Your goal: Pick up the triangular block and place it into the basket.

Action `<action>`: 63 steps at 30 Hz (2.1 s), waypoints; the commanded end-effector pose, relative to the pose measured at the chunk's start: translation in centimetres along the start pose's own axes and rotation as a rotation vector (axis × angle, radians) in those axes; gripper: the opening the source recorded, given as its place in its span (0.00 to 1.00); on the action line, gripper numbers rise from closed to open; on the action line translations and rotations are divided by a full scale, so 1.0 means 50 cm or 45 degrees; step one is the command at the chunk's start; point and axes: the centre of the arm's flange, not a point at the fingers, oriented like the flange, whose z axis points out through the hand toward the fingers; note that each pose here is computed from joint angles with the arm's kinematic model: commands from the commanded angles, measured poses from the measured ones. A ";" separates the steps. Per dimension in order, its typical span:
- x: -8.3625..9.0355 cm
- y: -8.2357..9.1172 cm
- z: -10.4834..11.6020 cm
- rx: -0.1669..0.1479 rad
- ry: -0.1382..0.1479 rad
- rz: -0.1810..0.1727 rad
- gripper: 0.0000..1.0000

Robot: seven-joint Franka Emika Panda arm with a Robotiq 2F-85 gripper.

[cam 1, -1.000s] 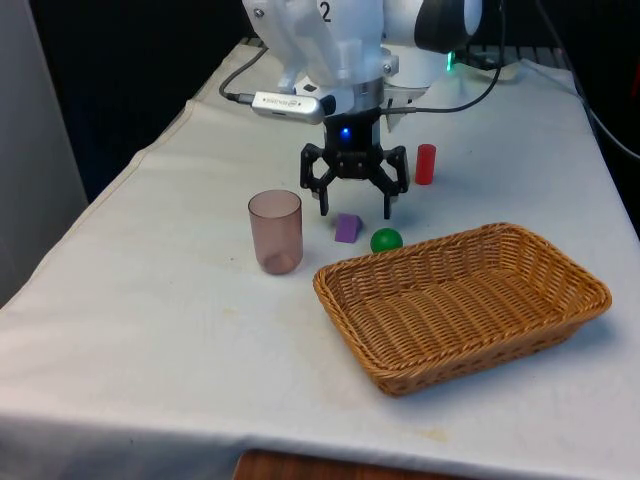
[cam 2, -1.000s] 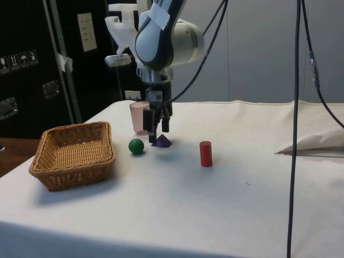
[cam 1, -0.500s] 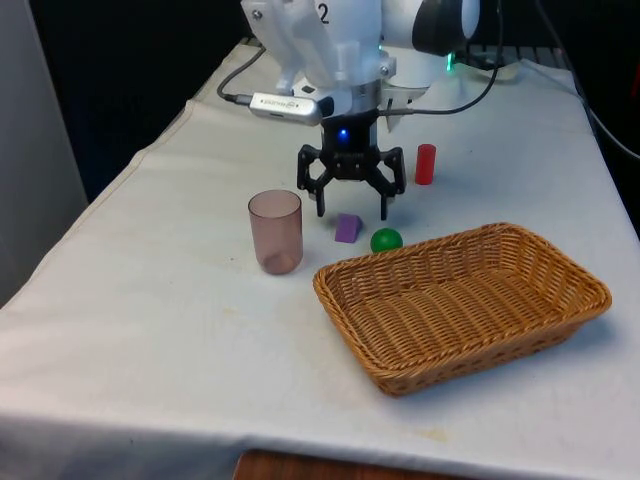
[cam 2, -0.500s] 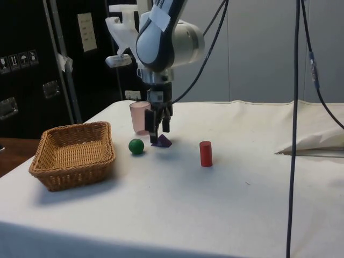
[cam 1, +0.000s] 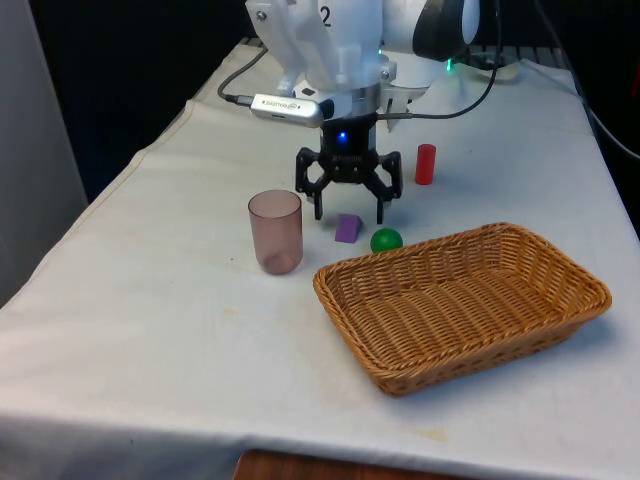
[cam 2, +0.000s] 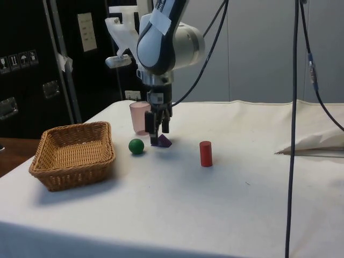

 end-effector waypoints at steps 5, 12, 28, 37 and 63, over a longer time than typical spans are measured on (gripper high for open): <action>0.000 0.002 0.001 -0.011 0.006 0.000 0.72; 0.000 0.001 0.001 -0.010 0.007 -0.001 0.38; 0.022 -0.002 -0.073 0.018 0.046 0.001 0.33; 0.037 -0.014 -0.127 0.046 0.077 -0.003 0.33; 0.151 -0.121 -0.169 0.093 0.148 -0.016 0.33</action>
